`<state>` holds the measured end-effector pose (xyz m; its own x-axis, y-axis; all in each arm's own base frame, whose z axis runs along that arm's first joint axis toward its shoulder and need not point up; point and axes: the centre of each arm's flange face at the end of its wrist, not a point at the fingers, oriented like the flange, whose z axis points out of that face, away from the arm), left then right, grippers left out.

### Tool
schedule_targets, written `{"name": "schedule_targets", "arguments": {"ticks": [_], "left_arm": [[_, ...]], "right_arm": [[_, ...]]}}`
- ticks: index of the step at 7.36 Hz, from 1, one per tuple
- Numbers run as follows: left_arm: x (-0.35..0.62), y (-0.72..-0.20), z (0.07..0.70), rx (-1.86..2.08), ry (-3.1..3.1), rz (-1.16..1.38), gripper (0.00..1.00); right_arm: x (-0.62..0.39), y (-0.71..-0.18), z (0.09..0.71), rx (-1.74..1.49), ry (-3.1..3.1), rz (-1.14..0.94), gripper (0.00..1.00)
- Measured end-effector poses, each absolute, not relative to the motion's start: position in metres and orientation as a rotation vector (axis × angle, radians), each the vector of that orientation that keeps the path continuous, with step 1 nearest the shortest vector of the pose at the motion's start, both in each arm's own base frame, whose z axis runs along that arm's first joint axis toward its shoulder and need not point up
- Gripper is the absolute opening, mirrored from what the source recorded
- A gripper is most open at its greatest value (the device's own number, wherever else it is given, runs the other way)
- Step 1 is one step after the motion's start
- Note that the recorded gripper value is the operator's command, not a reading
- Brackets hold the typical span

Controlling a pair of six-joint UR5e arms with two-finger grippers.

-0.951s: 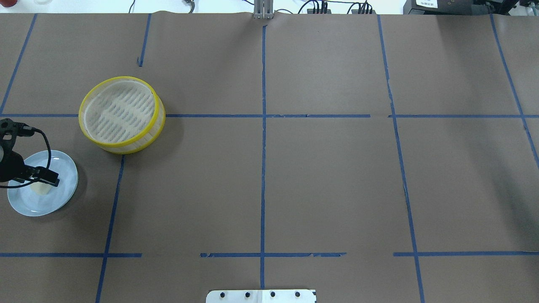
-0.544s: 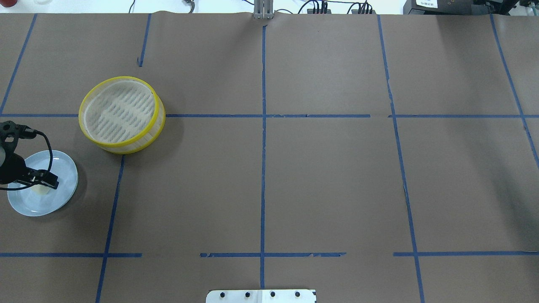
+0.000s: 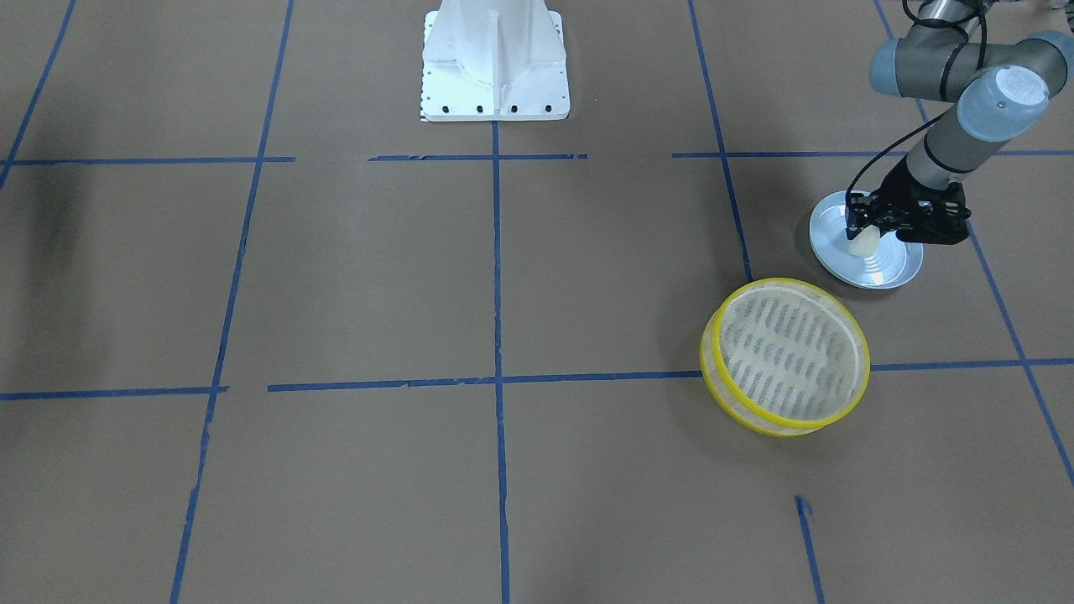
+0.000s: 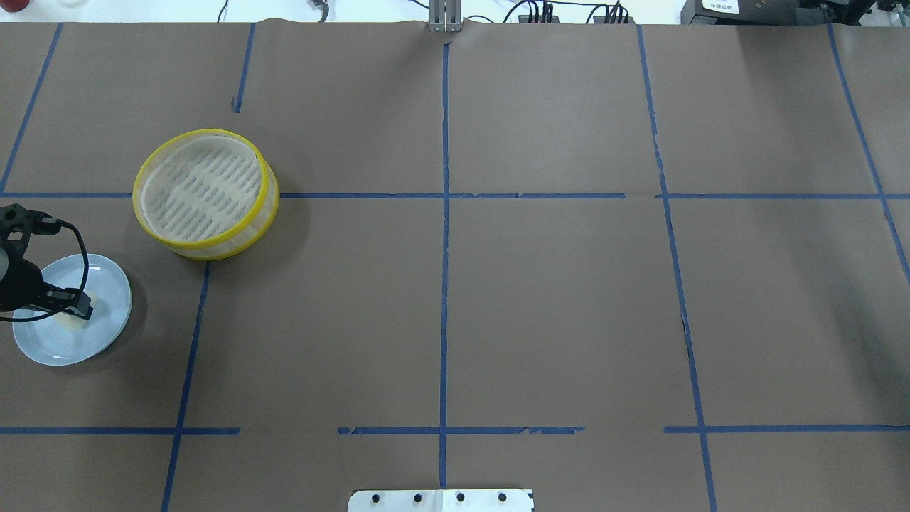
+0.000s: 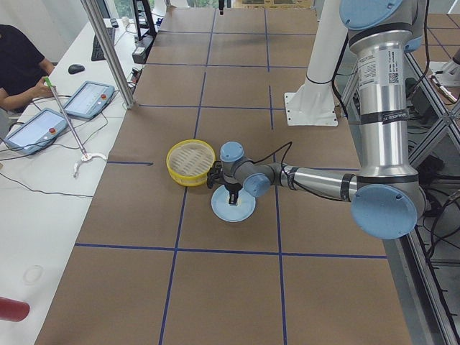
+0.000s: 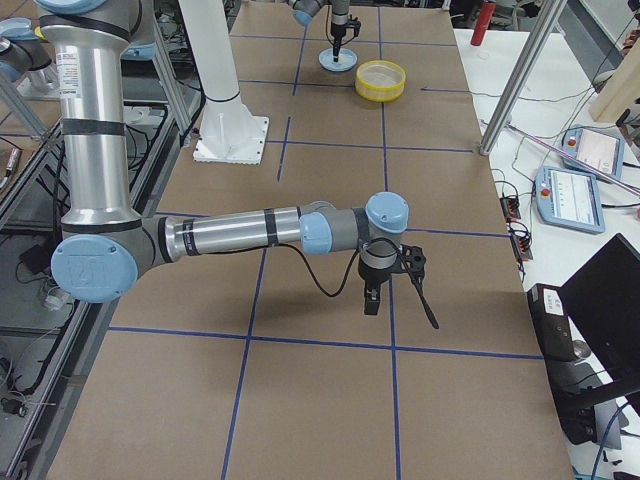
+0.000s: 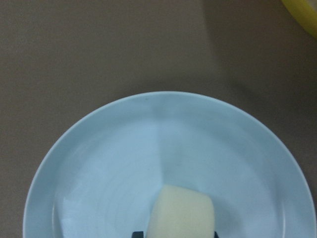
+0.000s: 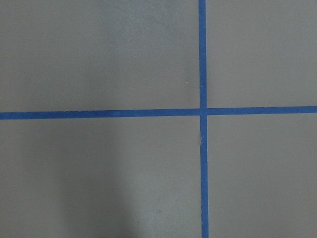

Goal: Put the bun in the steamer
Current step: 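Lower the left gripper around the pale bun and close on it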

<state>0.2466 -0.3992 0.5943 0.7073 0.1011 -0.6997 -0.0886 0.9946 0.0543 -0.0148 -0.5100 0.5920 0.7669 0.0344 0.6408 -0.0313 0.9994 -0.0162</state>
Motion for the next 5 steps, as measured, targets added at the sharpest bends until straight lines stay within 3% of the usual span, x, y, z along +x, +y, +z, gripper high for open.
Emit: {"name": "schedule_targets", "arguments": {"ticks": [5], "left_arm": [[0.2458,-0.398,0.594,0.014,0.78,0.105,0.37]], "right_arm": [[-0.0148,-0.51,0.592,-0.005,-0.696,0.036,1.0]]}}
